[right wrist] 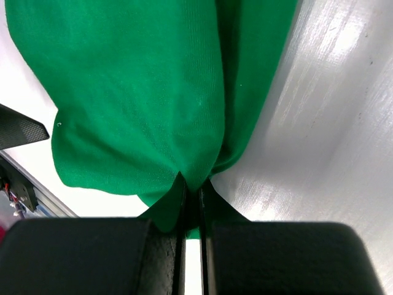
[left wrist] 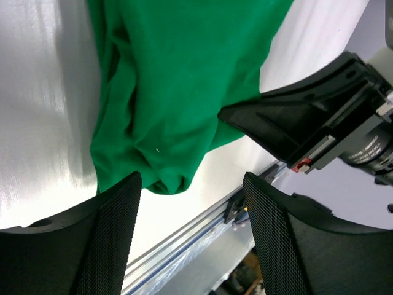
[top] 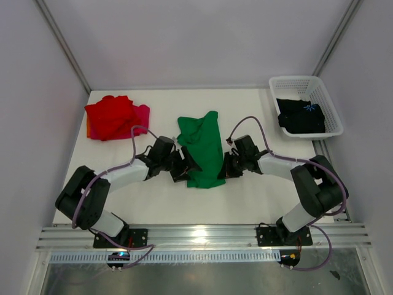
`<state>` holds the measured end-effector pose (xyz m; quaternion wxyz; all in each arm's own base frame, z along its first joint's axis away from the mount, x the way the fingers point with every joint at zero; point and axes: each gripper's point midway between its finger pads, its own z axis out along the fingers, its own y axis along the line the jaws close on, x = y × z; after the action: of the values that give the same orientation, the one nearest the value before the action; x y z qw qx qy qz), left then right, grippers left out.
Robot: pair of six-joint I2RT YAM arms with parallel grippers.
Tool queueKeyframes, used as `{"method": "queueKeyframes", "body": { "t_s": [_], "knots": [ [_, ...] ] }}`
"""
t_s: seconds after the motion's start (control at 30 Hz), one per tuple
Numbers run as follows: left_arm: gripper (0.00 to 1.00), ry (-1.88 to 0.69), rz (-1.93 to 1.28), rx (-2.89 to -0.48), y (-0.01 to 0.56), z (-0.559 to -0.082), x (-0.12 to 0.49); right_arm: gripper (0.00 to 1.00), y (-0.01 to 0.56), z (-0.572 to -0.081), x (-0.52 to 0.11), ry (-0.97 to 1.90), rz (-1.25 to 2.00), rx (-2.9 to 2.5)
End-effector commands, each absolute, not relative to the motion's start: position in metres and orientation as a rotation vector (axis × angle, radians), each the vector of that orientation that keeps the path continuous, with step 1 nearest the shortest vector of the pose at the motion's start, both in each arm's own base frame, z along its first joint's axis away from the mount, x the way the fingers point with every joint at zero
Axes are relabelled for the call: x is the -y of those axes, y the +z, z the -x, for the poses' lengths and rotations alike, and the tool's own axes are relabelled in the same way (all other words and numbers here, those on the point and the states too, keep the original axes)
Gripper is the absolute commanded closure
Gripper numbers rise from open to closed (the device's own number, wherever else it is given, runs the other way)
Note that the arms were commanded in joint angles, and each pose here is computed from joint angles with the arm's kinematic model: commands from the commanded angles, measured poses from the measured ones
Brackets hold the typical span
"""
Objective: Fold and stack the t-shirts
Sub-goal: Grab one side of the 2/3 rectangular tshirt with both arms
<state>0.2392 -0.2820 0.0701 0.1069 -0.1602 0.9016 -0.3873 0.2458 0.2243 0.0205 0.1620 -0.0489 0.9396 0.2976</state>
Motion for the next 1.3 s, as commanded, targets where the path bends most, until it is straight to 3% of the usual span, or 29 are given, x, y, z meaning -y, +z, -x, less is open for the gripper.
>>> {"method": "queueKeyframes", "body": {
  "t_s": [0.0,0.3,0.7,1.1,1.27],
  "knots": [
    [0.29,-1.129,0.306,-2.676,0.082,-0.233,0.281,0.97,0.022,-0.255,-0.228,0.852,0.178,-2.665],
    [0.28,-0.943,0.21,-2.884,0.061,-0.207,0.26,0.97,0.022,-0.255,-0.228,0.843,0.192,-2.668],
    [0.27,-0.839,0.216,-2.97,0.021,-0.207,0.255,0.97,0.023,-0.255,-0.229,0.855,0.196,-2.665],
    [0.28,-0.898,0.198,-2.932,0.028,-0.222,0.269,0.97,0.017,-0.249,-0.227,0.852,0.211,-2.691],
    [0.27,-0.989,0.215,-2.763,0.059,-0.231,0.271,0.97,0.012,-0.25,-0.226,0.836,0.237,-2.717]
  ]
}}
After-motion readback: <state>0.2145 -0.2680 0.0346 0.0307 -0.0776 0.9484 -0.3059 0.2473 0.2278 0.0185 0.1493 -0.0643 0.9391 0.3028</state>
